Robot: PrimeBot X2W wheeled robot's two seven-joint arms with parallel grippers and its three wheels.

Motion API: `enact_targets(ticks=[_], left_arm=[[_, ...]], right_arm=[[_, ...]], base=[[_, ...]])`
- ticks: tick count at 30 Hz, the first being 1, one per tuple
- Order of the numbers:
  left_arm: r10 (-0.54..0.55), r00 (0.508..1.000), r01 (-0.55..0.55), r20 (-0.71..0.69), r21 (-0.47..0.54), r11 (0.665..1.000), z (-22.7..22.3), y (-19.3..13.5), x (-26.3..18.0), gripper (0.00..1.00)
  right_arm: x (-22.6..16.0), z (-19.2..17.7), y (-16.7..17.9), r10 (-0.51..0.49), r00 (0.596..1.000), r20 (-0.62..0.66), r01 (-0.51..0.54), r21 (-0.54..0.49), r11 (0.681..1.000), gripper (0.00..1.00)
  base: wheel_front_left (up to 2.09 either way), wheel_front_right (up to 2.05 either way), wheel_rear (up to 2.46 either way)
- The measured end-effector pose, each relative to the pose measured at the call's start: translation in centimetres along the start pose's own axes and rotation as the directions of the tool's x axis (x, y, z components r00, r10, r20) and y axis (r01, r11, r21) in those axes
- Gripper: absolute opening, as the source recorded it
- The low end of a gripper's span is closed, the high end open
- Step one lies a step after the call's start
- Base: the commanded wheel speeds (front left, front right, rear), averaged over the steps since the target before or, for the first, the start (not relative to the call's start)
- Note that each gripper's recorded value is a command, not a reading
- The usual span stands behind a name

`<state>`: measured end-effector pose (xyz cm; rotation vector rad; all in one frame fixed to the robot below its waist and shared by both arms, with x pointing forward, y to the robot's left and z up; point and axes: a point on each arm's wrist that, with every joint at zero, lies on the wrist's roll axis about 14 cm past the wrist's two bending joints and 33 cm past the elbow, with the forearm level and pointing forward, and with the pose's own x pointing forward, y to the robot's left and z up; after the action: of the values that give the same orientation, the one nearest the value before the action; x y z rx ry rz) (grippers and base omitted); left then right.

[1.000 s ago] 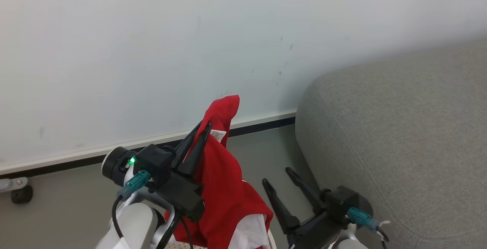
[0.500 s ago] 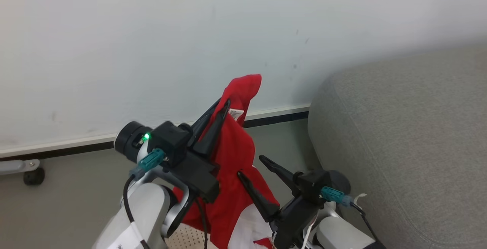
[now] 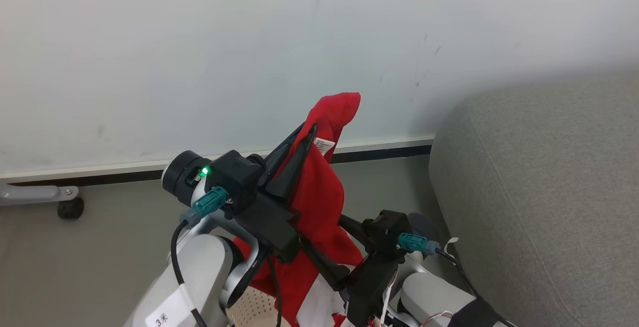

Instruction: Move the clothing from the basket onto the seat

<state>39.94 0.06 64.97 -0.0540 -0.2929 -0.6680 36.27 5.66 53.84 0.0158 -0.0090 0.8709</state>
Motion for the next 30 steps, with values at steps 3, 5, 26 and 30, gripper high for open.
enact_targets(ticks=[3,5,26,30], left_arm=[[0.005,1.0,-0.005,-0.002,-0.001,1.0,0.0,0.2,-0.1,0.0],[0.007,1.0,-0.007,-0.001,-0.005,1.0,0.0,0.2,-0.2,0.0],[0.061,0.997,-0.065,-0.054,-0.076,0.995,-3.2,0.8,-1.4,1.0],[0.054,0.993,-0.064,-0.101,-0.095,0.993,-5.2,0.2,-2.3,1.0]], right_arm=[[0.3,0.0,0.2,0.014,1.0,-0.006,-0.014,0.007,1.0,0.19],[0.4,0.0,0.2,0.019,1.0,-0.012,-0.019,0.008,1.0,0.0],[-2.7,-1.4,-6.6,-0.212,0.975,-0.064,0.216,0.07,0.974,0.0],[-4.6,-1.0,-9.4,-0.306,0.951,-0.054,0.309,0.066,0.949,0.0]], base=[[0.0,0.0,0.0],[0.0,0.0,0.0],[0.0,0.0,0.0],[0.0,0.0,0.0]])
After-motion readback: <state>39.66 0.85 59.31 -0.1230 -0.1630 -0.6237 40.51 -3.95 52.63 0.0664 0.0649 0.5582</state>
